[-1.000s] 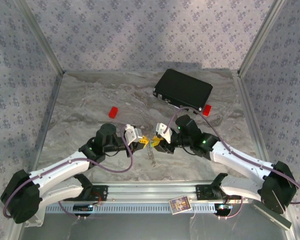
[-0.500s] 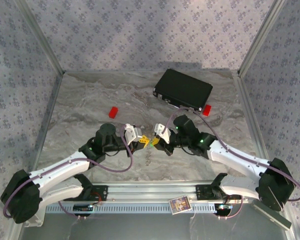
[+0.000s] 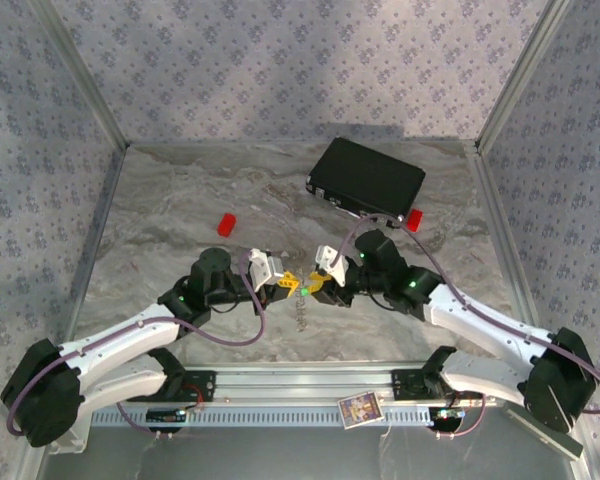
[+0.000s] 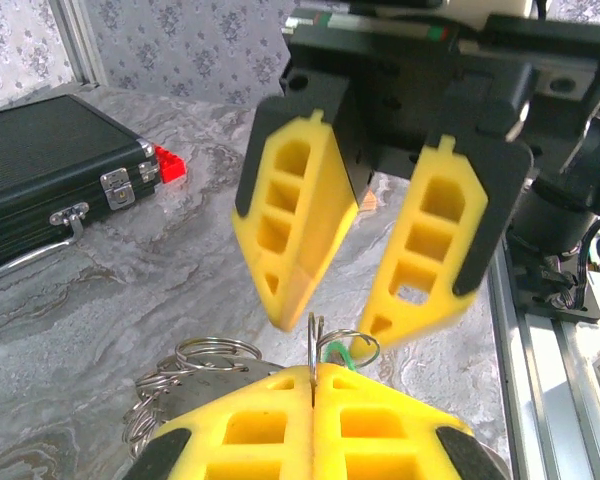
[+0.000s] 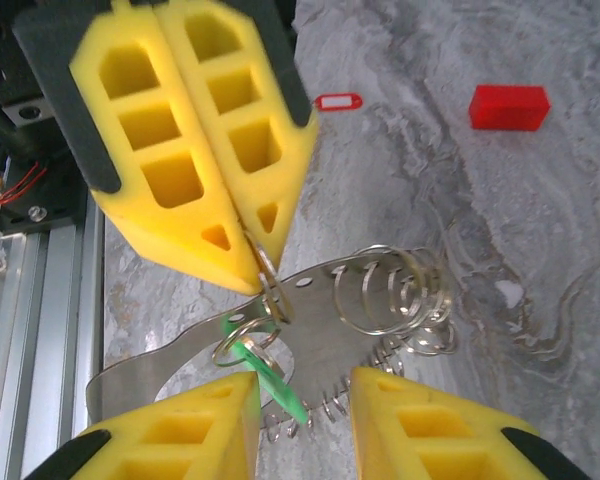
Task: Put the keys on the keyring
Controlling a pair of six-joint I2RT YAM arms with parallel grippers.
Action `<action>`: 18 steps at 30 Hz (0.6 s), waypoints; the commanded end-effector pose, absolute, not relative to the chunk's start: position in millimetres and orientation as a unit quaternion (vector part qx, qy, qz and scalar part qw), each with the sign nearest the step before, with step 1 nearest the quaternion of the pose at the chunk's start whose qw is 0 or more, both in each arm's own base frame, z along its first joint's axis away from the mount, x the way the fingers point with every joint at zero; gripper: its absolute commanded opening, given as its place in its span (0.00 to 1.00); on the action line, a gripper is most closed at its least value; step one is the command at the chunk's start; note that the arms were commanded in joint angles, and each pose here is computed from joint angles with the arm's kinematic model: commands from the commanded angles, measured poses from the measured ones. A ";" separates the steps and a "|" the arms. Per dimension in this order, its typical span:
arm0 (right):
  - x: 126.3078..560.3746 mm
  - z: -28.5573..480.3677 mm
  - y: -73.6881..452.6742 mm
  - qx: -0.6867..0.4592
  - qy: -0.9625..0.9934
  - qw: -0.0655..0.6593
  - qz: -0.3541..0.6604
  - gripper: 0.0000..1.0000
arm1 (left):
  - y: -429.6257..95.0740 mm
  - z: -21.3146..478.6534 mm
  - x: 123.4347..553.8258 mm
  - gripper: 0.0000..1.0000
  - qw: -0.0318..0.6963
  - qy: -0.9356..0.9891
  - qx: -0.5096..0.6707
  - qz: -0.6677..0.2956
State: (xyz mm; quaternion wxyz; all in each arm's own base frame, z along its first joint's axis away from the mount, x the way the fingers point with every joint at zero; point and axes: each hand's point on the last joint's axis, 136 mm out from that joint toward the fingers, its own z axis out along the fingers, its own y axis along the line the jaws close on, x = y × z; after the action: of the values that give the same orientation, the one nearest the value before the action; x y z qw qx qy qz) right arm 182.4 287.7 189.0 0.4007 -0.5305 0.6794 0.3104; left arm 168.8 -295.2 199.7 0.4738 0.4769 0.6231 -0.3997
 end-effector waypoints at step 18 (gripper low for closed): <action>173.3 210.2 299.5 -0.540 0.628 0.432 0.357 0.21 | -303.5 217.6 157.2 0.00 0.494 0.570 0.500 -0.426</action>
State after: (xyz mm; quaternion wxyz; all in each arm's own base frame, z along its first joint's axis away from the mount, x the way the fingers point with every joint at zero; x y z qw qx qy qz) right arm 177.2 295.9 207.7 0.4328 -0.5370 0.6372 0.3439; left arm 164.2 -298.1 200.3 0.4754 0.4864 0.6068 -0.4114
